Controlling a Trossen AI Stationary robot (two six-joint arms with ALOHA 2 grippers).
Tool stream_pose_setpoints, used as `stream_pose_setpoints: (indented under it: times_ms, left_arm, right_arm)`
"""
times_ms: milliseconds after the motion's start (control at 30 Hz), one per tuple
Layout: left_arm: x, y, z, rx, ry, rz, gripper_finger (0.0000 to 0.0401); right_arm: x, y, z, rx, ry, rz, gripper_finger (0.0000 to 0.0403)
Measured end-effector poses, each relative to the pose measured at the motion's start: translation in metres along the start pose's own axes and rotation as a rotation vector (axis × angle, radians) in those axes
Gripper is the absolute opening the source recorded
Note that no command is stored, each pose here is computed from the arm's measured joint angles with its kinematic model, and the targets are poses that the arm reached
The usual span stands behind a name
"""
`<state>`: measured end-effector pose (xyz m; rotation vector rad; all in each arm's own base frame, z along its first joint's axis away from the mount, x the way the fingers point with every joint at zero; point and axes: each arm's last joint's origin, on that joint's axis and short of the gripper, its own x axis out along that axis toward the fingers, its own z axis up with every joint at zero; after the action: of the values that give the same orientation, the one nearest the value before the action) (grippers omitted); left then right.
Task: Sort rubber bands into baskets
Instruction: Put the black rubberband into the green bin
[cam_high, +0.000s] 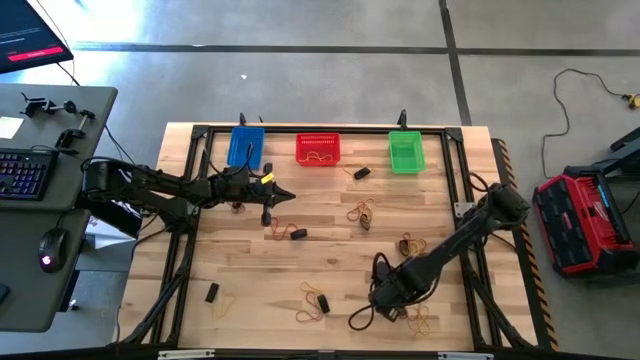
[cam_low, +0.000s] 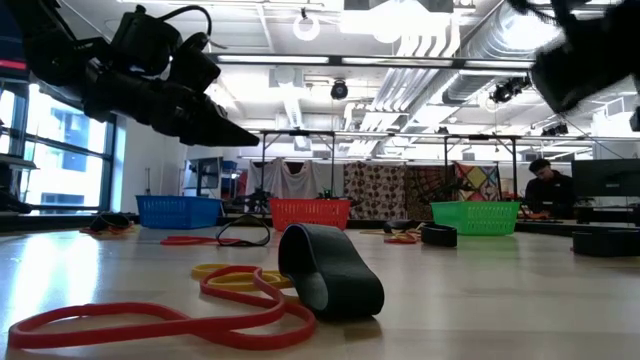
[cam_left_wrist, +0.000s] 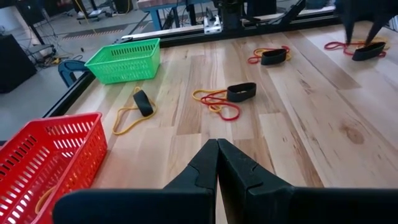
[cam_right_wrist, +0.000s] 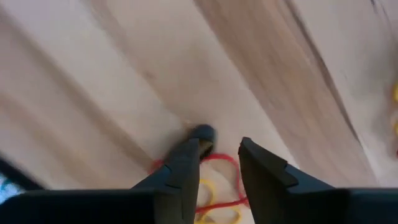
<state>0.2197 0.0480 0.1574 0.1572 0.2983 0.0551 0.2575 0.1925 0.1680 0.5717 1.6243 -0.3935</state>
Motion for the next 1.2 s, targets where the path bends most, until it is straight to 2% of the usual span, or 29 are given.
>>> stream_pose_setpoints:
  times_ms: [233,500,833,1200]
  left_arm:
    - [0.000,0.000,0.001,-0.011,-0.014,0.003,0.0000]
    - [0.000,-0.002,0.001,-0.075,-0.009,-0.008,0.0000]
    - [0.001,-0.010,0.003,-0.016,-0.012,-0.045,0.0000]
    - [0.001,-0.014,0.003,-0.016,-0.014,-0.059,0.0000]
  right_arm:
    - [0.014,-0.009,-0.002,-0.021,0.042,-0.017,0.0110]
    - [0.014,-0.003,0.000,-0.086,0.010,0.043,0.0110]
    - [0.014,-0.002,0.001,-0.105,-0.009,0.060,0.0110]
    - [0.014,-0.002,0.001,-0.181,-0.006,0.060,0.0072]
